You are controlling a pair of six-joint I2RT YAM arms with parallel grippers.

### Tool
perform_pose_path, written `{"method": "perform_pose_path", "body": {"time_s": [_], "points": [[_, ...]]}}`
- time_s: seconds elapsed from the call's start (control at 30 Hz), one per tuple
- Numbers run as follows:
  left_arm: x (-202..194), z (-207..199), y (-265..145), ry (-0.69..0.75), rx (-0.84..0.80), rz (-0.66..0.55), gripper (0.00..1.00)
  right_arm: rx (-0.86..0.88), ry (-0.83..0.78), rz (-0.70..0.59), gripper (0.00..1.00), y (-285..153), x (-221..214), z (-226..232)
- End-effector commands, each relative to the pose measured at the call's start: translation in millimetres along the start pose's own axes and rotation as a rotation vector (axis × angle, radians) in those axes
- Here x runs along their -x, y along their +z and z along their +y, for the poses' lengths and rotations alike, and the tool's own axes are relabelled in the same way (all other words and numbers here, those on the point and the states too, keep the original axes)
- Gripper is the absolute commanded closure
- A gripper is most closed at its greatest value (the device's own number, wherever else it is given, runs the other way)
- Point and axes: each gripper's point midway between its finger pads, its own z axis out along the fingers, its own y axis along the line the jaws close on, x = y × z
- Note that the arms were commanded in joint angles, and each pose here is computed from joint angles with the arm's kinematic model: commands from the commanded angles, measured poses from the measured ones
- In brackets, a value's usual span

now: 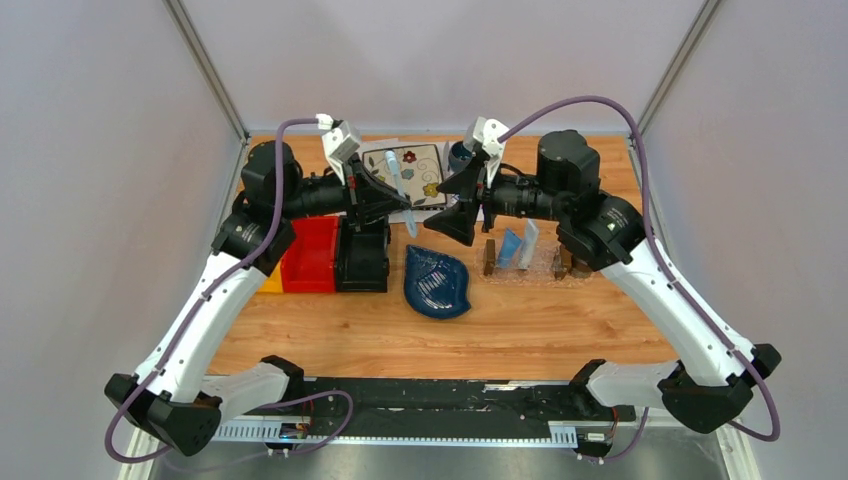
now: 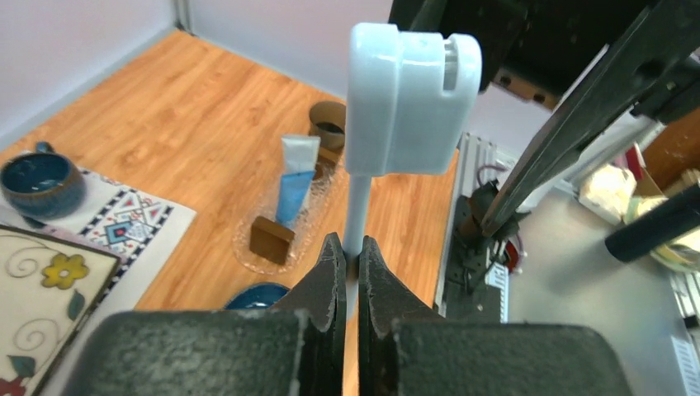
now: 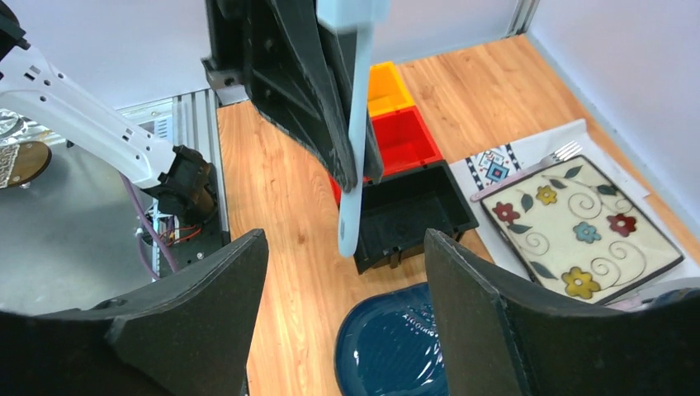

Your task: Prepare toiletry sets of a toothbrush and toothpaste on the tray

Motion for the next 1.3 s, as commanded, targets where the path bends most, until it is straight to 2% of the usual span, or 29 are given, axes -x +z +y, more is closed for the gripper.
{"method": "perform_pose_path", "body": {"time_s": [0.0,0.2,0.37,0.9,1.27], "points": [[-11,-25,3,0.041,-0.156,0.065,1.00,-0.015,-0.074,-0.045,0.27,-10,22,3],[-17,-50,5,0.030,-0.303,0.102,1.00,0.016,-0.079,-0.053,0.29,-7,30,6],[-25,-60,7,0.032,-0.359,0.123,1.00,0.048,-0.077,-0.045,0.30,0,28,7],[-30,-59,13,0.042,-0.363,0.131,1.00,0.160,-0.024,-0.051,0.42,9,29,22],[-34,-53,15,0.060,-0.334,0.144,1.00,0.164,-0.023,-0.058,0.60,8,31,23]]}}
